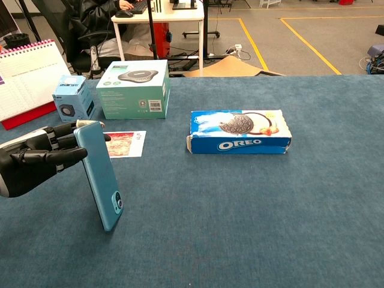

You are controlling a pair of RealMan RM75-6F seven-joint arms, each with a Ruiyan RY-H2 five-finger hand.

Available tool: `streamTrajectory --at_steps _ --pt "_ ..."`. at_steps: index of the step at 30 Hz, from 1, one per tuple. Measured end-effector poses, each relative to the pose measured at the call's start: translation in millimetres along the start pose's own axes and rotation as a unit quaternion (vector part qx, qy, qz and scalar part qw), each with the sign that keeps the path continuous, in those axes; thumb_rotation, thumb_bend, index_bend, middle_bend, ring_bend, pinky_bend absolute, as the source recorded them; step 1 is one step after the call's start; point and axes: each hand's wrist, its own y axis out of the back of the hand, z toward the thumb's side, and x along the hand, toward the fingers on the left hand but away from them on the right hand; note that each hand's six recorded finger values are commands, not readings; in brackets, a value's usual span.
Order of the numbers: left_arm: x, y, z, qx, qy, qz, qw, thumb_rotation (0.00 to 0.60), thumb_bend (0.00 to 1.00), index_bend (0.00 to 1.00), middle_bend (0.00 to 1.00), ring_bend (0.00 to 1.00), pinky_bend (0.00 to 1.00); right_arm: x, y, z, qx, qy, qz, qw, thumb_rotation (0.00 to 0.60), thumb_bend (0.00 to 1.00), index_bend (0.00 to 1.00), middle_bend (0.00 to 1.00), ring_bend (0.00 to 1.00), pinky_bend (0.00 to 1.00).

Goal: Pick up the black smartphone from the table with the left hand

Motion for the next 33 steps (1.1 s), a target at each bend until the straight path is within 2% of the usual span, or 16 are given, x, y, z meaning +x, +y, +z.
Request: streamTrajectory --at_steps 8,13,17,20,23,26,29,30,32,33 --pt "-1.9 9.7 1.3 0.051 -0.008 0.008 0.9986 0.600 0.00 0.26 0.26 0.00 0.00 0.4 1.3 -0.3 -0.002 0.001 -0.001 1.0000 0.600 0.00 0.02 0.00 0.00 0.00" --pt "-5.3 21.4 7.6 0.112 -0.019 0.027 0.9931 0.600 0.00 0.25 0.25 0.00 0.00 0.6 2.6 0.0 -0.005 0.001 -0.003 1.0000 0.600 0.00 0.02 0.00 0.00 0.00" --pt "-9.9 31.4 19.6 0.177 -0.039 0.048 0.9822 0.600 0.00 0.24 0.24 0.00 0.00 0.8 3.5 0.6 -0.006 0.002 -0.004 1.0000 0.600 0.00 0.02 0.00 0.00 0.00" --pt "-14.8 37.3 33.2 0.240 -0.058 0.066 0.9667 0.600 0.00 0.23 0.23 0.00 0.00 1.2 4.3 1.6 -0.008 0.004 -0.005 0.9999 0.600 0.00 0.02 0.00 0.00 0.00" --pt "-20.8 40.2 47.5 0.314 -0.074 0.083 0.9430 0.600 0.00 0.19 0.21 0.00 0.00 1.6 5.5 2.0 -0.011 0.005 -0.006 0.9999 0.600 0.00 0.02 0.00 0.00 0.00" --pt "-28.0 42.2 62.7 0.395 -0.084 0.102 0.9092 0.600 0.00 0.18 0.19 0.00 0.00 2.1 6.8 2.1 -0.014 0.006 -0.007 0.9998 0.600 0.00 0.02 0.00 0.00 0.00" --pt "-37.3 43.7 79.5 0.476 -0.091 0.127 0.8653 0.600 0.00 0.17 0.18 0.00 0.00 2.6 8.1 2.3 -0.018 0.008 -0.009 0.9998 0.600 0.00 0.02 0.00 0.00 0.00" --pt "-41.9 44.1 86.6 0.508 -0.093 0.138 0.8453 0.600 0.00 0.17 0.17 0.00 0.00 2.8 8.8 2.4 -0.020 0.008 -0.010 0.9997 0.600 0.00 0.02 0.00 0.00 0.00" --pt "-49.6 44.8 97.1 0.552 -0.094 0.156 0.8137 0.600 0.00 0.14 0.15 0.00 0.00 2.9 9.7 2.6 -0.023 0.008 -0.011 0.9996 0.600 0.00 0.01 0.00 0.00 0.00" --pt "-55.3 45.3 103.9 0.580 -0.093 0.168 0.7917 0.600 0.00 0.10 0.10 0.00 0.00 2.9 10.4 2.9 -0.024 0.009 -0.012 0.9996 0.600 0.00 0.01 0.00 0.00 0.00"
